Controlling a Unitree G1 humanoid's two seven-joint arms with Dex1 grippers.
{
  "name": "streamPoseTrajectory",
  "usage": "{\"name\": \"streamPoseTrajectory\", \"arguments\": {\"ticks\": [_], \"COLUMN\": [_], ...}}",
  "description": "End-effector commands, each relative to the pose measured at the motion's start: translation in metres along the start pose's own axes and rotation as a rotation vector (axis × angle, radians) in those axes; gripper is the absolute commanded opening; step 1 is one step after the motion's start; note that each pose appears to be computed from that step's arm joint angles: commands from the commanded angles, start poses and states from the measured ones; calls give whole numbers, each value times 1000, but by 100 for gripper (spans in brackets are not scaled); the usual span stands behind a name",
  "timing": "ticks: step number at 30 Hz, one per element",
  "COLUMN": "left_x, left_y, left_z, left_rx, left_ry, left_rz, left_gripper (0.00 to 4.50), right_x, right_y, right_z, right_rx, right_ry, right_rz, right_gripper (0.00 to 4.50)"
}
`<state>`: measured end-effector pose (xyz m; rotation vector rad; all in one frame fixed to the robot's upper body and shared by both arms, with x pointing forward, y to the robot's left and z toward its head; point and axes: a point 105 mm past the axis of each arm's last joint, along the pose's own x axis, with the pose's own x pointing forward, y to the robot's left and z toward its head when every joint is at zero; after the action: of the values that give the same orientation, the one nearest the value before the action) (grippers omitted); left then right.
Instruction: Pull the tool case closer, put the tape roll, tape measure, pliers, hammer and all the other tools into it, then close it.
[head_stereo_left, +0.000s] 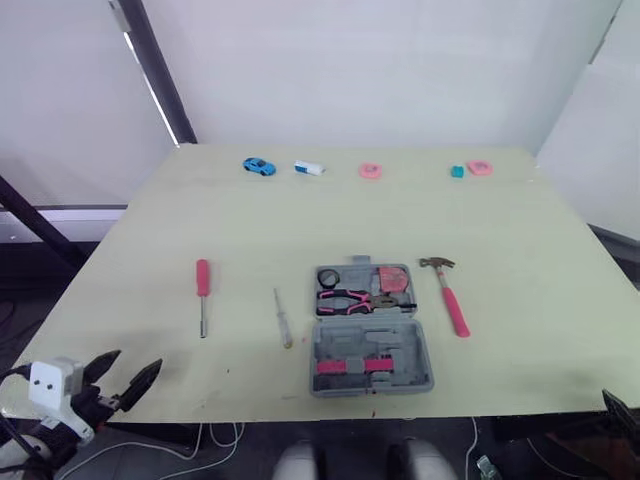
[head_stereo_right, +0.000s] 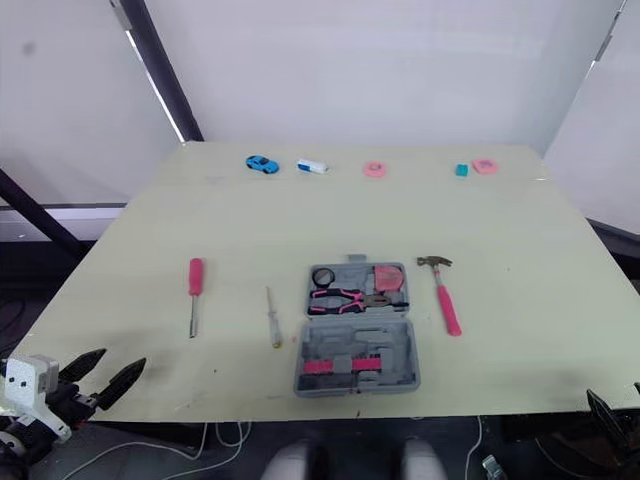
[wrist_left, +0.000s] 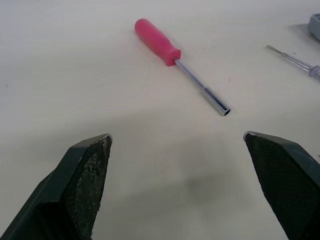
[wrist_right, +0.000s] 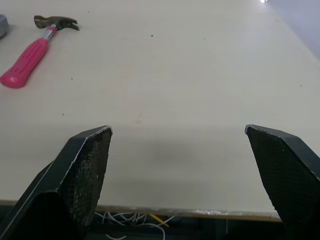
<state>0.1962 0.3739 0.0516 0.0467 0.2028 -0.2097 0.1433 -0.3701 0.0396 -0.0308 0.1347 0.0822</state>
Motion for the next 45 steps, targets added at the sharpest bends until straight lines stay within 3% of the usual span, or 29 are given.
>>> {"name": "streamPoseTrajectory", "arguments": {"ticks": [1,8,11,22,26,35,45], "left_x": [6,38,51,91,99,123,141], "left_y": [-8,-47,-68,-145,-157,-158,-177], "left_z": [6,13,22,39,41,32,21], "left_rx": [29,-16,-58,-129,-131,-115,-99], "left_ry": [-27,-58,-63,6,42,144,209], "left_rz": [-35,-117,-129,23,96,225,178], "left_gripper": [450,450,450,450,450,450,450], "right_x": [6,32,50,89,94,106,106], "right_y": [3,36,69,146,175,195,201], "right_z": [15,45,65,108,116,123,124], "right_rx": [-49,-95,-117,-226,-254,-292,-306], "right_ry": [-31,-77,-117,-193,-220,-243,-253], "right_rz": [64,327,517,958,1101,1149,1143], "right_gripper": [446,446,446,446,446,446,446]}}
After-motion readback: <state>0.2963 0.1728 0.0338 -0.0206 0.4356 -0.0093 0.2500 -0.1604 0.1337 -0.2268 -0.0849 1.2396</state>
